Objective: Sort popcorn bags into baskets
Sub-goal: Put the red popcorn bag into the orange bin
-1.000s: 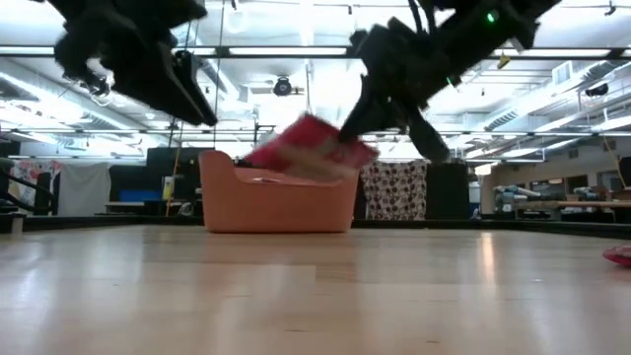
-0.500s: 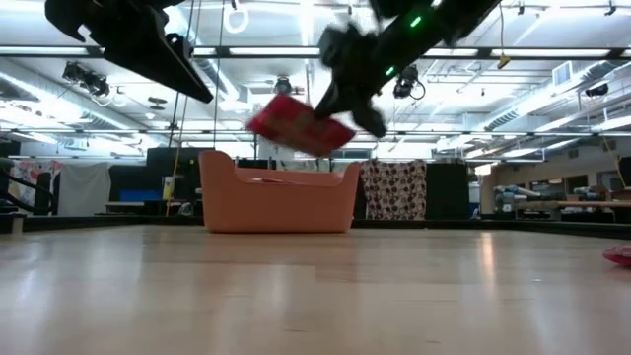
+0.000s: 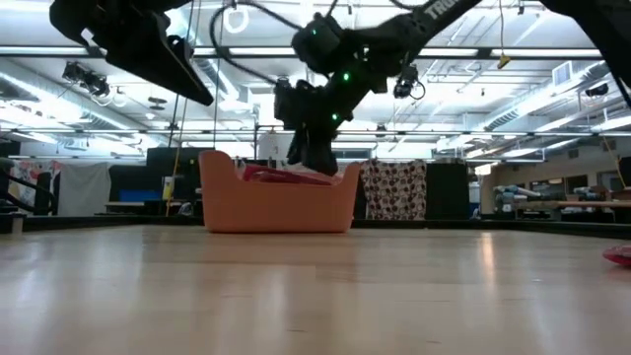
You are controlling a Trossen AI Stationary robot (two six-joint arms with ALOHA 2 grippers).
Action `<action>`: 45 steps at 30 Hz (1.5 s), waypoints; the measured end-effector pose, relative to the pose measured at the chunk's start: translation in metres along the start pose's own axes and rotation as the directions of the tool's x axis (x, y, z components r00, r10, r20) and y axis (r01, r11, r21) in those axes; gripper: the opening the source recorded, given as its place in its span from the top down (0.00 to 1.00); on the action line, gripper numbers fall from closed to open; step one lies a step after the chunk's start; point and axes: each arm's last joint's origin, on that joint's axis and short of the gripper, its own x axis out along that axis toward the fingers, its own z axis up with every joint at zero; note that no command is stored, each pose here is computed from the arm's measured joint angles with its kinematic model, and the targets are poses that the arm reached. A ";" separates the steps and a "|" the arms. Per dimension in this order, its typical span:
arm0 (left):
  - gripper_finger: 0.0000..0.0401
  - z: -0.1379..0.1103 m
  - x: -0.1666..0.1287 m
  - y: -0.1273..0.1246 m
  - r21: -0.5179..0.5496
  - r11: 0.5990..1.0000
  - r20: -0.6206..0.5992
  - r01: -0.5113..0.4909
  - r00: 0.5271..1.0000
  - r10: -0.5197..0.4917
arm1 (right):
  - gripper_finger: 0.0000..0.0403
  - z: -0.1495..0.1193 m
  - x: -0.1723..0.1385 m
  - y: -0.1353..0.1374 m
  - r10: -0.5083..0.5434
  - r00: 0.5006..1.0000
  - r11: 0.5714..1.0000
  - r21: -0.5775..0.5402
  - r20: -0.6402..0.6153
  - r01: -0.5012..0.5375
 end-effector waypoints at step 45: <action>0.56 0.013 0.005 0.009 0.179 0.983 0.102 -0.027 0.995 0.009 | 0.69 -0.016 -0.359 0.245 0.594 0.737 0.782 0.444 -0.321 -0.437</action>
